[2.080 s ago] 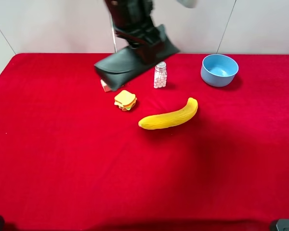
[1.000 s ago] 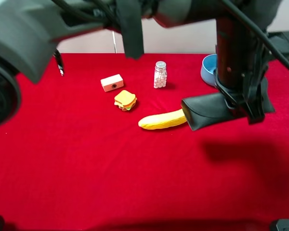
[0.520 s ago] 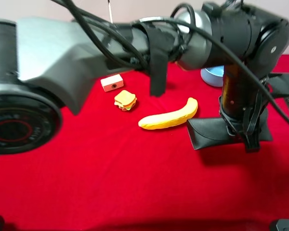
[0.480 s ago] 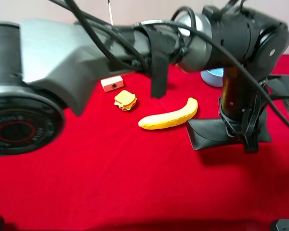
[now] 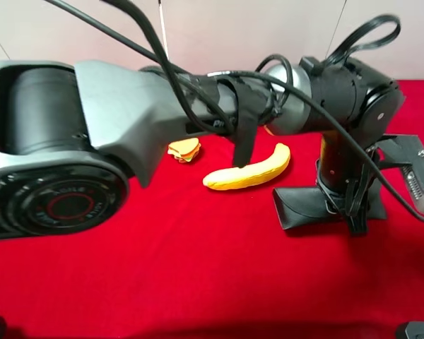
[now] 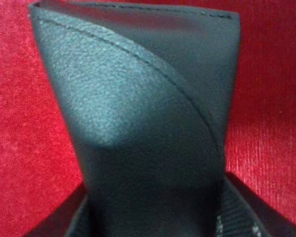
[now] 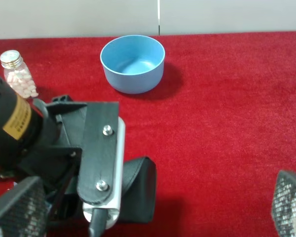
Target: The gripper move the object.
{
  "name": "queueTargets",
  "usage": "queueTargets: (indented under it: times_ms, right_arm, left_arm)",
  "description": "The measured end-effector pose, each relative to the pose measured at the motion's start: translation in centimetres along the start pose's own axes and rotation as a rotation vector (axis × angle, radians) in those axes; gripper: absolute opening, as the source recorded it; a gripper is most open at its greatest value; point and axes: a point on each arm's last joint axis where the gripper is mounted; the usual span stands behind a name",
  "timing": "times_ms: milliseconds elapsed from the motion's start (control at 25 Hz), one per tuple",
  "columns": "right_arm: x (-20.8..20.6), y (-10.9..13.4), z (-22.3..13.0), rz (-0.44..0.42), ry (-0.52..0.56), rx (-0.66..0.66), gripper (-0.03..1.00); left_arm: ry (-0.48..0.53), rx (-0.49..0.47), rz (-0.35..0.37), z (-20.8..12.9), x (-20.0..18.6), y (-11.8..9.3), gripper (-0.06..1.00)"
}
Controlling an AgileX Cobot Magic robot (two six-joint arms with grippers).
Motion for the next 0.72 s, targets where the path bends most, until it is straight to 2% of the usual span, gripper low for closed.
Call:
queueTargets:
  times_ms: [200,720]
  right_arm:
    - [0.0,0.0,0.0,0.002,0.0,0.002,0.69]
    - [0.0,0.1,0.0,0.006,0.0,0.004,0.69]
  left_arm:
    - [0.012,-0.002,-0.004,-0.4,1.2,-0.1,0.48]
    - [0.005,-0.002,-0.001,-0.3,1.3,0.0,0.48]
Point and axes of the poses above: a point on each arm's last joint axis where the gripper is mounted, x pointing out along that axis toward the gripper, y along the wrist's bending axis when the last joint is at zero, z = x × y, and after that the axes turned 2 degrees about -x, right-handed
